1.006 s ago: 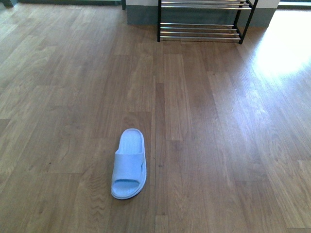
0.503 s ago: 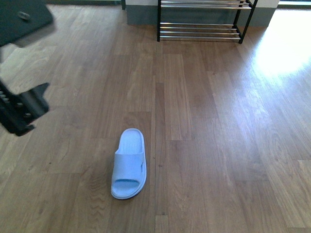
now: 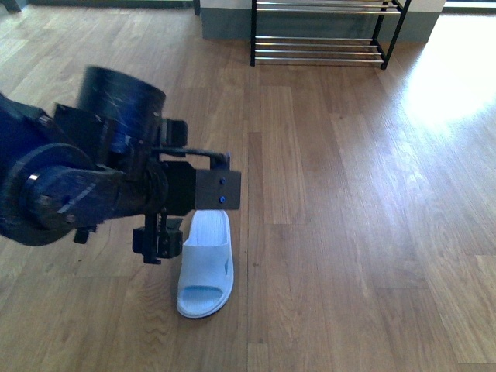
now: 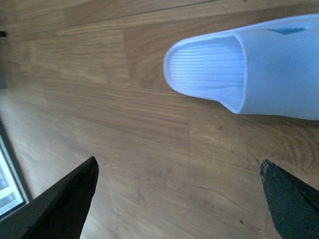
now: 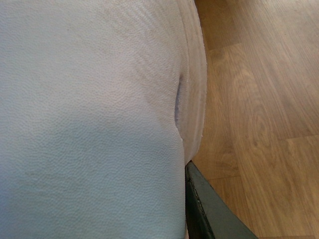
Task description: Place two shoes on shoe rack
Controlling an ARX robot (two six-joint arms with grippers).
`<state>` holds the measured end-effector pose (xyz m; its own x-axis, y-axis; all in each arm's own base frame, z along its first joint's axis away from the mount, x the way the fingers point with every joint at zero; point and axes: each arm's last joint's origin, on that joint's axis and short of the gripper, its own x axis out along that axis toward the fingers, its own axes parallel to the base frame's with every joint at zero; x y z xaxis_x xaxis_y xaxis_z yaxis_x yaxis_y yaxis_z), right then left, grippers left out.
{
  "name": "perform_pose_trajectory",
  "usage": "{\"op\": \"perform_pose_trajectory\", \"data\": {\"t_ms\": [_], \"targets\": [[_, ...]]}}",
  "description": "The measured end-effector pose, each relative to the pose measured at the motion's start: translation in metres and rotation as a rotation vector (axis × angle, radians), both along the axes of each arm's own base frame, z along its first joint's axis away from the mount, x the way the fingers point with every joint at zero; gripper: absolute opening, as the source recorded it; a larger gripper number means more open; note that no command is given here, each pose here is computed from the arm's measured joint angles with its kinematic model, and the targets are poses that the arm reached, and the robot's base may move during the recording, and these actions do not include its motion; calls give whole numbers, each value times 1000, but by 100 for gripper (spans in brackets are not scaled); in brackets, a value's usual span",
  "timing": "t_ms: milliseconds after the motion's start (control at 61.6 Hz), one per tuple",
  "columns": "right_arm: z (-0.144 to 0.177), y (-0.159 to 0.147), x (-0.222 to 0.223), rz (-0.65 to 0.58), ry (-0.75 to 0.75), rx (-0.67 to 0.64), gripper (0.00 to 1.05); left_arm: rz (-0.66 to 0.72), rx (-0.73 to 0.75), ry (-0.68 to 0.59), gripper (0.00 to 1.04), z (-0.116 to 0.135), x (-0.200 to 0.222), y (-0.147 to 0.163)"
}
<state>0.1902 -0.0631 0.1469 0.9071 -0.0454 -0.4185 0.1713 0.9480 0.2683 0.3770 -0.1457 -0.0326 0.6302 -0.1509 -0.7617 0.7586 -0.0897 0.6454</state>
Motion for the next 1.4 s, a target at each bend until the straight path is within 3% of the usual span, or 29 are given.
{"op": "perform_pose_trajectory", "data": {"t_ms": [146, 389, 763, 925, 1022, 1201, 1266, 1395], "targets": [[0, 0, 0, 0, 0, 0, 4, 42, 39, 83, 95, -40, 18, -1], [0, 0, 0, 0, 0, 0, 4, 145, -7, 218, 95, -83, 28, -6], [0, 0, 0, 0, 0, 0, 4, 207, -30, 390, 95, -107, 24, -16], [0, 0, 0, 0, 0, 0, 4, 239, -47, 405, 69, -105, 27, -20], [0, 0, 0, 0, 0, 0, 4, 266, -54, 389, 48, -103, 29, -20], [0, 0, 0, 0, 0, 0, 3, 484, -197, 283, 11, -91, 31, -19], [0, 0, 0, 0, 0, 0, 3, 549, -237, 276, 2, -86, 28, -17], [0, 0, 0, 0, 0, 0, 3, 704, -317, 236, 1, -78, 24, -11]]}}
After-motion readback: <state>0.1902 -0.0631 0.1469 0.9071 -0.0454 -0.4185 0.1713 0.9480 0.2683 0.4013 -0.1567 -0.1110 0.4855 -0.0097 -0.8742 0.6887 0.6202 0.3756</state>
